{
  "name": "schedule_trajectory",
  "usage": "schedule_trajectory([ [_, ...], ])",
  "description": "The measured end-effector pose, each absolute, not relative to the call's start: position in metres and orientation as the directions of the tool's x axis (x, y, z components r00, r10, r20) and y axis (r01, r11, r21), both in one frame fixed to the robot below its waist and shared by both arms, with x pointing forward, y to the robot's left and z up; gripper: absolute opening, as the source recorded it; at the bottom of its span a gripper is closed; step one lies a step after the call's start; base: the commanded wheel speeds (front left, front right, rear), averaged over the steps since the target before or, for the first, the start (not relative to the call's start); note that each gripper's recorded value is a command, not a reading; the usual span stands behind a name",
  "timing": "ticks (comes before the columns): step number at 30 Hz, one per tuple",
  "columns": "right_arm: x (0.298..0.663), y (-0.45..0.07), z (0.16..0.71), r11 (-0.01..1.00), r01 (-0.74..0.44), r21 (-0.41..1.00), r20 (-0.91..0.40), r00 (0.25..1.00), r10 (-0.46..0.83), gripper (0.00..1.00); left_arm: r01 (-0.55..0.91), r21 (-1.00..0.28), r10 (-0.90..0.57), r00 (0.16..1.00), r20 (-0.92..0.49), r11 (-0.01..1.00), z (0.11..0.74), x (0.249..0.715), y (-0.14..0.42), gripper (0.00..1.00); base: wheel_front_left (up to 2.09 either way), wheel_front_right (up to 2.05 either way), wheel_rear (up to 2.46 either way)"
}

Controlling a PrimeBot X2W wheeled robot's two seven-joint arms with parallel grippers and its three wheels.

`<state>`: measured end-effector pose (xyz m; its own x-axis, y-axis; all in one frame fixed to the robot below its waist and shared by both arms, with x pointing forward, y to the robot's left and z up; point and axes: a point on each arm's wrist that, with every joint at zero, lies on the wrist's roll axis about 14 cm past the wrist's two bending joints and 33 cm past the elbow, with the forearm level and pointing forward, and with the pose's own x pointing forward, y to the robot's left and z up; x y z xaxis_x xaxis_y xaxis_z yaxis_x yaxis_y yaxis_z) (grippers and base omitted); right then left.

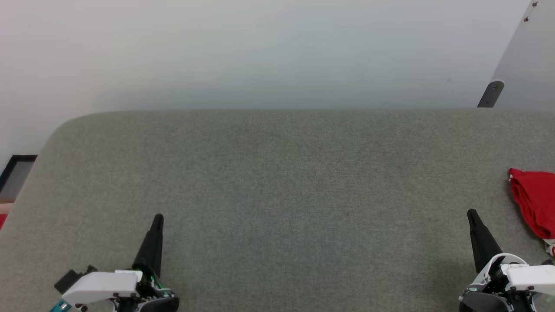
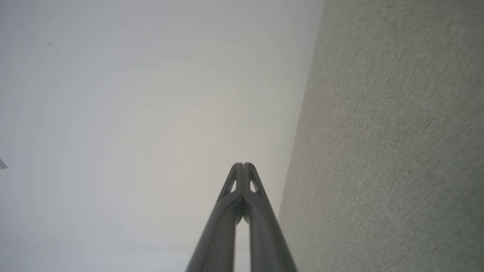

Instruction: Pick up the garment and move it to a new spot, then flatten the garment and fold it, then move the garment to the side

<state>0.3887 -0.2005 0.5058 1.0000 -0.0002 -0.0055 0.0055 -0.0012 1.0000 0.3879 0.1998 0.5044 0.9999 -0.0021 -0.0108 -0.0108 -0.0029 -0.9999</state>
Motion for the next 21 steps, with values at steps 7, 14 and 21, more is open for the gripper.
schedule_trajectory([
  [7, 0.3887, -0.2005, 0.5058, -0.001, 0.005, 1.0, -0.005, 1.0, 0.0, 0.0, -0.011, -1.0, -0.002, 1.0, -0.011, -0.003, 0.5044, 0.3879, 0.1998, 0.0, 0.0, 0.0, 0.0],
  [14, 0.3887, -0.2005, 0.5058, -0.001, 0.005, 1.0, -0.005, 1.0, 0.0, 0.0, -0.011, -1.0, -0.002, 1.0, -0.011, -0.003, 0.5044, 0.3879, 0.1999, 0.0, 0.0, 0.0, 0.0],
  [21, 0.3887, -0.2005, 0.5058, -0.001, 0.006, 1.0, -0.006, 1.0, 0.0, 0.0, -0.011, -1.0, -0.002, 1.0, -0.011, -0.003, 0.5044, 0.3879, 0.1999, 0.0, 0.0, 0.0, 0.0],
])
